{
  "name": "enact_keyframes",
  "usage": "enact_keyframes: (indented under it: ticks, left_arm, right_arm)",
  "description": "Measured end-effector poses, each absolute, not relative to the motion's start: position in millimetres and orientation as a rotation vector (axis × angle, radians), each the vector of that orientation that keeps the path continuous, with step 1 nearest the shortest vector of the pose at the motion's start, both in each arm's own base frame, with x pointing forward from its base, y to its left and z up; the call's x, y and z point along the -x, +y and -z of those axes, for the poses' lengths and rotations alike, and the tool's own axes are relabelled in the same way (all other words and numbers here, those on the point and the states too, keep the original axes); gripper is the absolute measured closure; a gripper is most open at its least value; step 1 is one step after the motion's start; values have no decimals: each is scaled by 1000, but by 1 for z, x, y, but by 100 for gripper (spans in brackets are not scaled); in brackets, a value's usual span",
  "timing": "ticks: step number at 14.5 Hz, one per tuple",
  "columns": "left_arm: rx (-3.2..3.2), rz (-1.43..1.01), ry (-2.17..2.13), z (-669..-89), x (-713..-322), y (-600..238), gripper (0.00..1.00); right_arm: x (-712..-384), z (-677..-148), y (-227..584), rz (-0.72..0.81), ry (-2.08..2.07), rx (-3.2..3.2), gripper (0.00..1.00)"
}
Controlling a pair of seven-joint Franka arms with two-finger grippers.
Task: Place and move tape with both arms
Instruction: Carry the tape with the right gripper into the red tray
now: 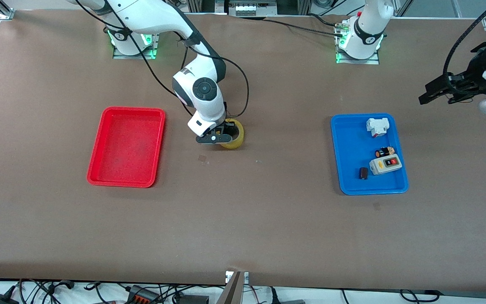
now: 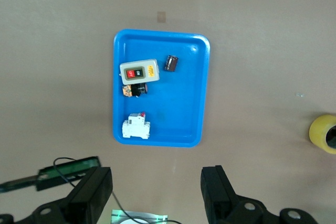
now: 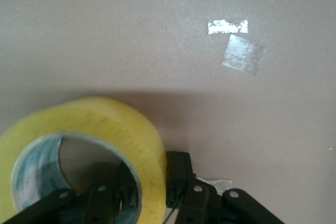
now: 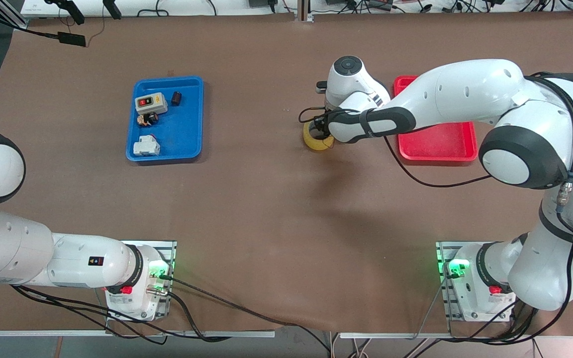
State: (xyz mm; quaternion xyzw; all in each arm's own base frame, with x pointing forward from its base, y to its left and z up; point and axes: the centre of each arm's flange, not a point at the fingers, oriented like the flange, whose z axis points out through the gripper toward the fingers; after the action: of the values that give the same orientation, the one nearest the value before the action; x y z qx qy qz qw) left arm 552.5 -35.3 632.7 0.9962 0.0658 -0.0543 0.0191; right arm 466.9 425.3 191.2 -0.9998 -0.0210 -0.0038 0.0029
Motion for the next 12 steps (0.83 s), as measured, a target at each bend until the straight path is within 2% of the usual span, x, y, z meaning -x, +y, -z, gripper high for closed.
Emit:
enact_keyframes:
  ticks: [3,6,9,12]
  left_arm:
    - [-3089,200,197,-625,-553,-38,0]
    - [-3089,216,202,-620,-556,-37,0]
    - [-3088,208,211,-616,-560,-34,0]
    - [-3087,179,218,-617,-563,-32,0]
  right_arm:
    - [-474,-201,426,40,-55,3124,80]
    - [-499,-245,408,100,14,3111,80]
    - [-531,-298,355,125,134,3120,80]
    - [-554,-318,283,126,144,3137,80]
